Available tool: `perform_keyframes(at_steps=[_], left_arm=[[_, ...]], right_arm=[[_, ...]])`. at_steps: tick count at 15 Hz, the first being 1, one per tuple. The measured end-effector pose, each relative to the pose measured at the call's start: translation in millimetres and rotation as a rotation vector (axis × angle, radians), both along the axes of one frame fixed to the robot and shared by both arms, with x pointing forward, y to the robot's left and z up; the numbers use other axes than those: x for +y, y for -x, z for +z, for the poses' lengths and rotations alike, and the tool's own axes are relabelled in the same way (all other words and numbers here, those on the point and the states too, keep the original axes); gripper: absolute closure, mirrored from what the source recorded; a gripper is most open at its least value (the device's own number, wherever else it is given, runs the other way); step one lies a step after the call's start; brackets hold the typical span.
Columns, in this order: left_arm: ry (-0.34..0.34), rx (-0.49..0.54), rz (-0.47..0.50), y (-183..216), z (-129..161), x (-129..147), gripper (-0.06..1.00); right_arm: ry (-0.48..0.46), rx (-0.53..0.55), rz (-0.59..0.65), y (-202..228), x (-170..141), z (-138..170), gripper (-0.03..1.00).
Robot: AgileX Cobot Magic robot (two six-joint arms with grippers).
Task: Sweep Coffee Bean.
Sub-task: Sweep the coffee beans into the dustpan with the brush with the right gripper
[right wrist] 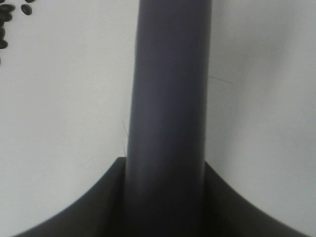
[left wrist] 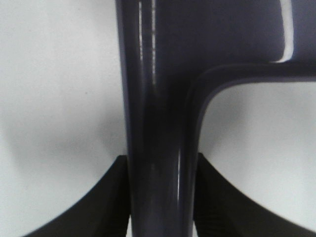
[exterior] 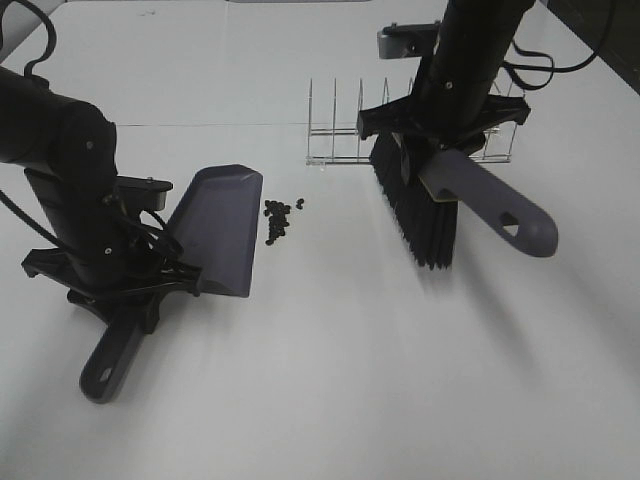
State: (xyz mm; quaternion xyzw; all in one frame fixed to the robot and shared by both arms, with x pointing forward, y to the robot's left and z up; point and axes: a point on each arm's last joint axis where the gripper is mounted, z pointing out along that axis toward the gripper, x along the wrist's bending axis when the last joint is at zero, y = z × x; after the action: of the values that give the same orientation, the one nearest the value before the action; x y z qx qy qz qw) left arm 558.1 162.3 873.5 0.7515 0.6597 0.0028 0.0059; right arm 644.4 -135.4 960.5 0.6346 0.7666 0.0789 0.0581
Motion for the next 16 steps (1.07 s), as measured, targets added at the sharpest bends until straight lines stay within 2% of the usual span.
perform_keyframes(at_steps=[1, 3, 6, 10, 12, 16], left_arm=[[0.000, 0.000, 0.000, 0, 0, 0, 0.60], [0.000, 0.000, 0.000, 0, 0, 0, 0.60], [0.000, 0.000, 0.000, 0, 0, 0, 0.60], [0.000, -0.001, 0.000, 0, 0, 0, 0.60], [0.000, -0.001, 0.000, 0, 0, 0, 0.60], [0.001, -0.002, 0.001, 0, 0, 0, 0.60]], right_arm=[[0.051, 0.017, 0.033, 3, 17, -23, 0.66], [0.083, 0.037, 0.067, 6, 31, -39, 0.66], [0.110, 0.012, 0.138, 7, 67, -46, 0.67], [0.140, 0.034, 0.218, 6, 119, -53, 0.67], [0.147, 0.041, 0.241, 6, 135, -56, 0.67], [0.045, 0.008, 0.285, 2, 172, -59, 0.67]])
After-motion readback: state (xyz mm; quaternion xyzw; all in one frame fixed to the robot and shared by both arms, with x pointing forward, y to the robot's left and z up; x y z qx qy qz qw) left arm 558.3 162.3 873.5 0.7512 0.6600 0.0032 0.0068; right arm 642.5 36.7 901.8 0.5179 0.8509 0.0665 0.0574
